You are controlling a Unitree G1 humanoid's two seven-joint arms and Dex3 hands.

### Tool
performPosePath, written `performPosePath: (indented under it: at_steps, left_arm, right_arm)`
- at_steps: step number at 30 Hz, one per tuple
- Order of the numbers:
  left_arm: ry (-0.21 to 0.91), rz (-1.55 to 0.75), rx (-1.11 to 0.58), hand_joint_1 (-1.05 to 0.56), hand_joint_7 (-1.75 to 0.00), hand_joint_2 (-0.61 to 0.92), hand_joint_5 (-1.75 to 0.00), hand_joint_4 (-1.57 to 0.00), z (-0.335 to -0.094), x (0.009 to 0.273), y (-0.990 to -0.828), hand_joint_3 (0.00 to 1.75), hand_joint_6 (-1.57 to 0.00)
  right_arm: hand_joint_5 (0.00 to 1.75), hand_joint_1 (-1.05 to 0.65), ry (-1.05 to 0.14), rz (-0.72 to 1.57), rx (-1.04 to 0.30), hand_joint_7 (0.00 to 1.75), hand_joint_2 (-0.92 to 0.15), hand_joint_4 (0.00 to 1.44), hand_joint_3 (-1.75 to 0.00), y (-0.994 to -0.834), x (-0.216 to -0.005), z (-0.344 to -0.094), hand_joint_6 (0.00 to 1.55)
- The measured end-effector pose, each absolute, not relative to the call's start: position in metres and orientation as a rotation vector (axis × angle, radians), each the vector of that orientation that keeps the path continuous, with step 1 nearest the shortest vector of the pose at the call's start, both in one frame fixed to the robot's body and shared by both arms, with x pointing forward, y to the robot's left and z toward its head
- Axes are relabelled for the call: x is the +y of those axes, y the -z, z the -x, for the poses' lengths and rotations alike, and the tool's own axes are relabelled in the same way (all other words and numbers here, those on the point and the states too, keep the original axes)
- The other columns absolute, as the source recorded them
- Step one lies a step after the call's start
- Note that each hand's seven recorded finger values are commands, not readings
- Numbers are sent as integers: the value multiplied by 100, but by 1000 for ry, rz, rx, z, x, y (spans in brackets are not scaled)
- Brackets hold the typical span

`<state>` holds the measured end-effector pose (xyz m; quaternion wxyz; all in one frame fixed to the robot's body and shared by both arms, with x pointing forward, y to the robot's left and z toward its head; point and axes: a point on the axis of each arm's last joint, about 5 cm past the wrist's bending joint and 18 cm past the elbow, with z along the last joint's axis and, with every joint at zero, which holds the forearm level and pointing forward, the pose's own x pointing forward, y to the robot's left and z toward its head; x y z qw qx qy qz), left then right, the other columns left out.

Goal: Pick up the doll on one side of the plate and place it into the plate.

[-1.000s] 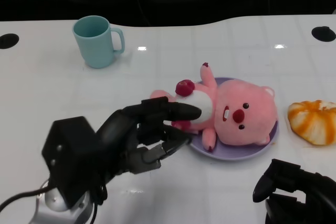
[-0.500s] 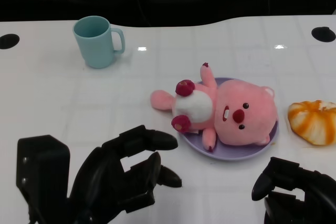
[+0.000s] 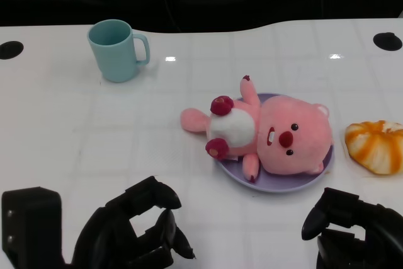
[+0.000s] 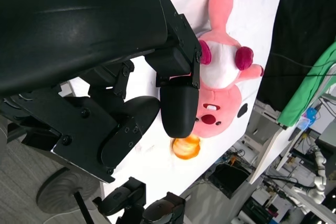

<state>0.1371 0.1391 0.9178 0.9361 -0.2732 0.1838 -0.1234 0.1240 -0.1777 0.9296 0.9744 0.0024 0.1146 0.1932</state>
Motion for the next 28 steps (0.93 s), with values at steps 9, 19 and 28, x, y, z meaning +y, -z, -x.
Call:
performPosePath:
  at_steps: [9, 19, 28]
  left_arm:
    - [226, 492, 379, -13, -174, 51, -175, -83, -141, 142, -917, 132, -67]
    - [220, 453, 357, -11, -171, 50, -175, -84, -143, 143, -912, 136, -70]
    - [227, 432, 351, -12, -166, 50, -175, -81, -144, 147, -912, 136, -69]
  right_arm:
    - [175, -7, -387, -3, 224, 158, -65, 67, -121, -929, -179, -125, 52]
    - [175, -4, -385, -6, 224, 160, -66, 67, -121, -925, -180, -126, 51]
    - [175, -4, -386, -7, 222, 161, -67, 67, -119, -924, -180, -126, 50]
